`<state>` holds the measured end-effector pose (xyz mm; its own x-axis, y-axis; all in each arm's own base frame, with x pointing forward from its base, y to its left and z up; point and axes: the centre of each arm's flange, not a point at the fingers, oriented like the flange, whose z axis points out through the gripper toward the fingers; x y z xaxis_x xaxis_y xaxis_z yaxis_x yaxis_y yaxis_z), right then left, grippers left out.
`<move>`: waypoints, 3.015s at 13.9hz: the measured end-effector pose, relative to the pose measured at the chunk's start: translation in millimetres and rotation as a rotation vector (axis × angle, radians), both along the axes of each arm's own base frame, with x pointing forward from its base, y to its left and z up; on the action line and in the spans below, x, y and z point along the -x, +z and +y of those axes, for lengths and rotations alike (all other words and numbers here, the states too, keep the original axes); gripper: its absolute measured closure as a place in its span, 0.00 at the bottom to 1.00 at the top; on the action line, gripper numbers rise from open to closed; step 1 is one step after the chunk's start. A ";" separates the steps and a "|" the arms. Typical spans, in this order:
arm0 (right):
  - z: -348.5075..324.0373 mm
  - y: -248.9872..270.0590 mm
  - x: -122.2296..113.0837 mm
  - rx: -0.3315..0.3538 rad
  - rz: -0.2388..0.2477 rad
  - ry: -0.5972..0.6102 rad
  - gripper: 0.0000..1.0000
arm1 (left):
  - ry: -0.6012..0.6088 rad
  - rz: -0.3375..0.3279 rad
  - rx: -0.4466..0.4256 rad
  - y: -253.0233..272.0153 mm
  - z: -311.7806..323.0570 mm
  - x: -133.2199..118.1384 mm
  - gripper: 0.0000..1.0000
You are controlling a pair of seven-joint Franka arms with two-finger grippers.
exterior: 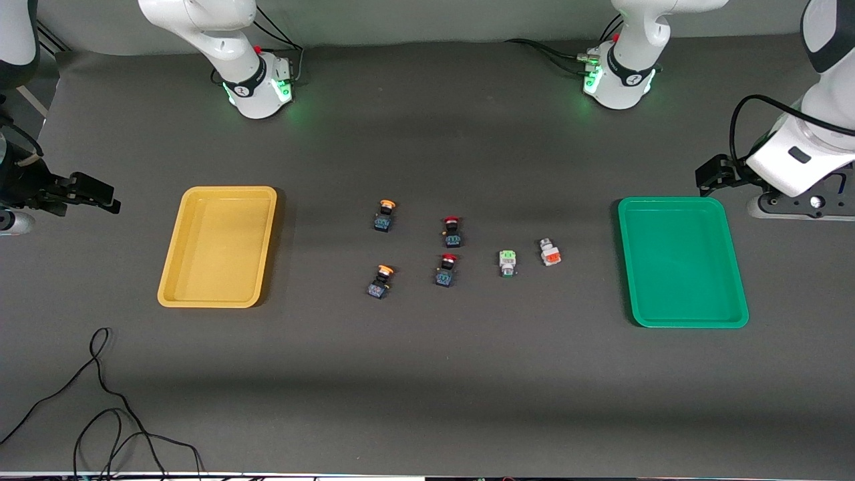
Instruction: Place green and yellow buttons in trays
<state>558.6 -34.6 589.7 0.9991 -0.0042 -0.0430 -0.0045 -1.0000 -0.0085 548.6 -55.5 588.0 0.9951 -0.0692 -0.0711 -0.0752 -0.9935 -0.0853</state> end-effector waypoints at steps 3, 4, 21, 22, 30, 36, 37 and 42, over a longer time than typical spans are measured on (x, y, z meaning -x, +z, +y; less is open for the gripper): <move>0.0 0.0 0.0 0.000 0.000 0.000 0.00 | 0.005 0.001 0.000 -0.6 2.5 -0.5 0.01; 0.0 0.0 0.0 0.000 0.000 0.000 0.00 | 0.005 0.001 0.001 -0.6 2.4 -0.5 0.01; 316.0 -53.2 51.6 0.017 0.025 -0.076 0.00 | 0.279 0.156 0.044 -263.8 -111.7 -66.3 0.02; 345.6 -62.9 61.8 0.020 0.024 -0.106 0.00 | 0.306 0.162 0.034 -283.1 -125.6 -64.9 0.02; 414.2 -134.9 103.4 0.039 0.037 -0.172 0.00 | 0.371 0.171 0.013 -408.1 -183.2 -42.1 0.04; 408.7 -309.3 122.8 0.004 -0.008 -0.172 0.00 | 0.373 0.149 0.024 -424.0 -177.6 -27.5 0.05; 409.6 -332.2 120.3 0.001 -0.014 -0.174 0.00 | 0.371 0.157 0.018 -420.3 -177.3 -25.8 0.04; 407.0 -416.8 116.9 0.006 -0.017 -0.184 0.00 | 0.349 0.188 0.004 -412.8 -182.3 -2.0 0.05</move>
